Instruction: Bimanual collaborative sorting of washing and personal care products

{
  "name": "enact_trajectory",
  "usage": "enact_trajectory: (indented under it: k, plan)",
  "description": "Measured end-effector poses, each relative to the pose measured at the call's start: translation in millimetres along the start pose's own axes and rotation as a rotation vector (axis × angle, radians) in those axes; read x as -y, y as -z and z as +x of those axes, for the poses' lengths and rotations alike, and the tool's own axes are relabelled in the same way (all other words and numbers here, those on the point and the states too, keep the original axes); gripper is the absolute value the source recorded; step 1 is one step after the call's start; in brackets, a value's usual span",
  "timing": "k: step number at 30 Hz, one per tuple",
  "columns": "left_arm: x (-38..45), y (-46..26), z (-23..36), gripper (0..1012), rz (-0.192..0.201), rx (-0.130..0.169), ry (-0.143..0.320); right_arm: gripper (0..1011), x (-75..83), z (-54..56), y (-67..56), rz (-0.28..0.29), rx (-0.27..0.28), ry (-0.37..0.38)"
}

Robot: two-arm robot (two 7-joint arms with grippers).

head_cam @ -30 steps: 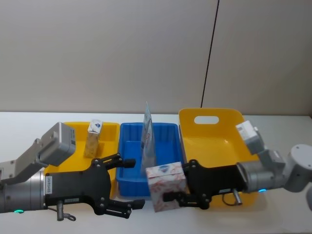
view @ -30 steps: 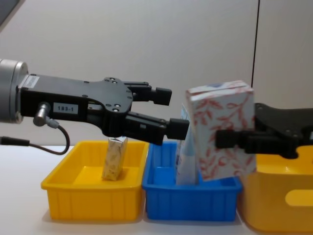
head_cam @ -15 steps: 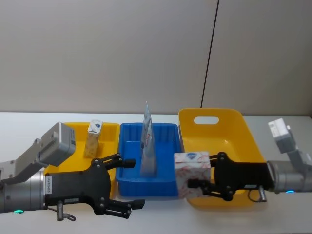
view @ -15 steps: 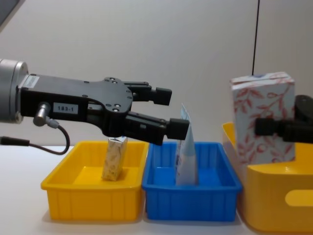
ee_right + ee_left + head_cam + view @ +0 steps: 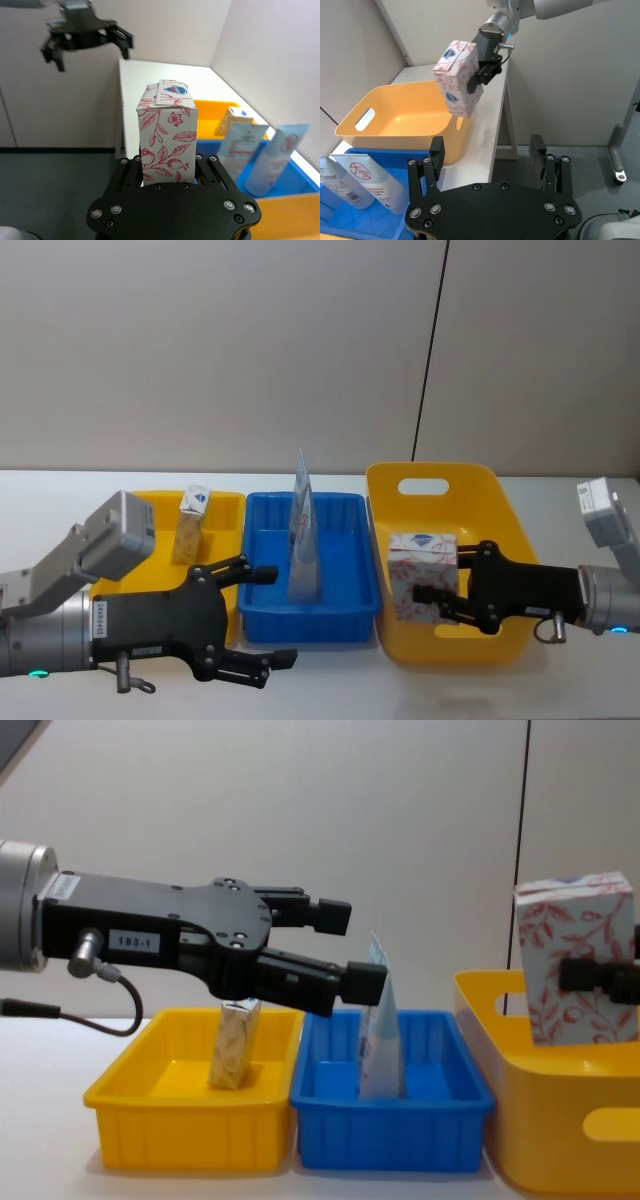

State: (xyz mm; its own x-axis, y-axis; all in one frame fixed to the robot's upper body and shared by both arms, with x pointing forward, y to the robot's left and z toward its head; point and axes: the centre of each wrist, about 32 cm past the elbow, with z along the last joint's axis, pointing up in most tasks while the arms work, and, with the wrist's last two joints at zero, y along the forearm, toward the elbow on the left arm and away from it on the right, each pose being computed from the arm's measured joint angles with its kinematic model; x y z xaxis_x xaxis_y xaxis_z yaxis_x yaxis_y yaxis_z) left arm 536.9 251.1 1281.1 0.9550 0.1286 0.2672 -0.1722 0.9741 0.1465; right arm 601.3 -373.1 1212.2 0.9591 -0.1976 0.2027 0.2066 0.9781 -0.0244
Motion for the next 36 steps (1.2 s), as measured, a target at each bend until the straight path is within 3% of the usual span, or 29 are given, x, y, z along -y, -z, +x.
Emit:
enact_trajectory:
  k: [8,23,36]
  plan:
    - [0.0,0.0,0.0,1001,0.000,0.000,0.000,360,6.4,8.0,6.3,-0.030,0.000,0.063]
    - [0.0,0.0,0.0,1001,0.000,0.000,0.000,359,25.9,23.8,19.6,-0.087,0.010,0.263]
    - [0.0,0.0,0.0,1001,0.000,0.000,0.000,359,38.9,22.4,24.9,-0.101,0.026,0.440]
